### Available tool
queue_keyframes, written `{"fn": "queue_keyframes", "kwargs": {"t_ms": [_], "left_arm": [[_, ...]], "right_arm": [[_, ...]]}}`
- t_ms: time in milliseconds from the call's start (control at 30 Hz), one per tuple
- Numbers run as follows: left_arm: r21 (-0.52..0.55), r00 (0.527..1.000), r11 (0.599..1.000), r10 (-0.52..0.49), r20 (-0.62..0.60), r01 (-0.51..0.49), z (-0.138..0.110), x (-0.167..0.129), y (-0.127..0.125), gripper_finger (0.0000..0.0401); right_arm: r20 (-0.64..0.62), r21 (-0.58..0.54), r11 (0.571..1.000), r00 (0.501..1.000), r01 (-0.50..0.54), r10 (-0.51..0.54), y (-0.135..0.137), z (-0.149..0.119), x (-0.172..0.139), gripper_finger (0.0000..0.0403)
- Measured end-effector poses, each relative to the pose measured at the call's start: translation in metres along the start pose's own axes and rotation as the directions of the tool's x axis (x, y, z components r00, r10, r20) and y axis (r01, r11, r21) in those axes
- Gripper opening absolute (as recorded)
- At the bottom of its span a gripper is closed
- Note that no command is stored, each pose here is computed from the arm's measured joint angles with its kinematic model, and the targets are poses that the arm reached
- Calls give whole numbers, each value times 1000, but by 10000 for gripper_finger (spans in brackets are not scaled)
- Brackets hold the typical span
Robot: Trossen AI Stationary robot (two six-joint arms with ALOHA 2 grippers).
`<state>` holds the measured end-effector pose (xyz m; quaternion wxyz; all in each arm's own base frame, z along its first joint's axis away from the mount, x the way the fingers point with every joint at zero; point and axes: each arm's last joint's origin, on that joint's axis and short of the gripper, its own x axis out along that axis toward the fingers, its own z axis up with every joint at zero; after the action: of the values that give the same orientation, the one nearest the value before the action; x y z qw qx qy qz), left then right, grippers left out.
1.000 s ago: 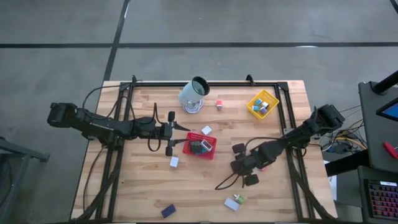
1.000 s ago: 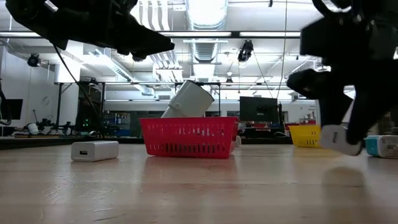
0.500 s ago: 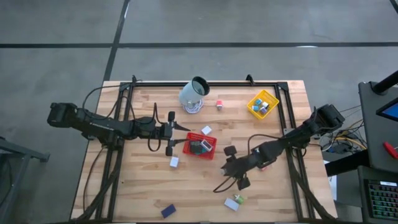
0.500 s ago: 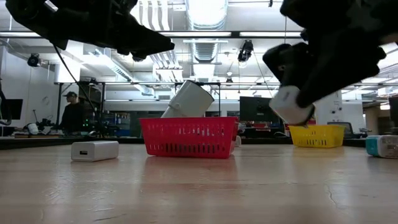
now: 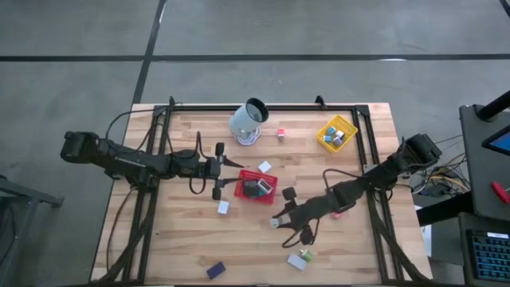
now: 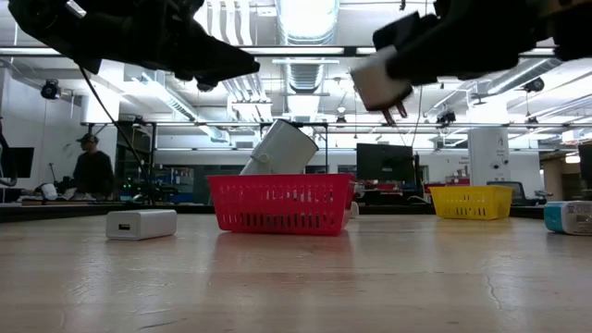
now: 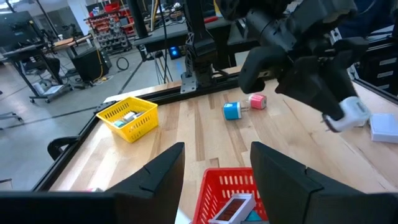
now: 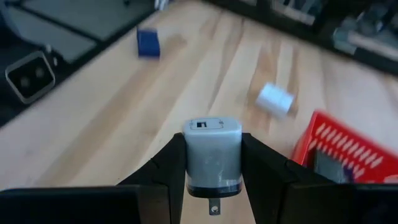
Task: Pick & Place Office items
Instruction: Put the white black charger adapter into the yellow basket
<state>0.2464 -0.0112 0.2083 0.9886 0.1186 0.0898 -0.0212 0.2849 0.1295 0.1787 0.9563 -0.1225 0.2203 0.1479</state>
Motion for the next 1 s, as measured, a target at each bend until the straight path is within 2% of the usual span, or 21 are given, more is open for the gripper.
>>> {"fn": "queue_keyframes", "kwargs": {"t_ms": [100,300,567,1000], "left_arm": [[0,1000,1000,2,7,-2,1,0,0,186],[0,1000,1000,3,14,-3,1,0,0,186],[0,1000,1000,5,22,-5,2,0,0,186],[0,1000,1000,7,29,-7,3,0,1,186]], "right_arm": [[74,-9,1000,997,11,-10,0,-2,-2,116],[147,-13,999,988,48,-45,-1,-9,-5,116],[280,-44,995,957,88,-72,-2,-6,-11,116],[372,-36,994,925,99,-79,-2,-17,-20,116]]}}
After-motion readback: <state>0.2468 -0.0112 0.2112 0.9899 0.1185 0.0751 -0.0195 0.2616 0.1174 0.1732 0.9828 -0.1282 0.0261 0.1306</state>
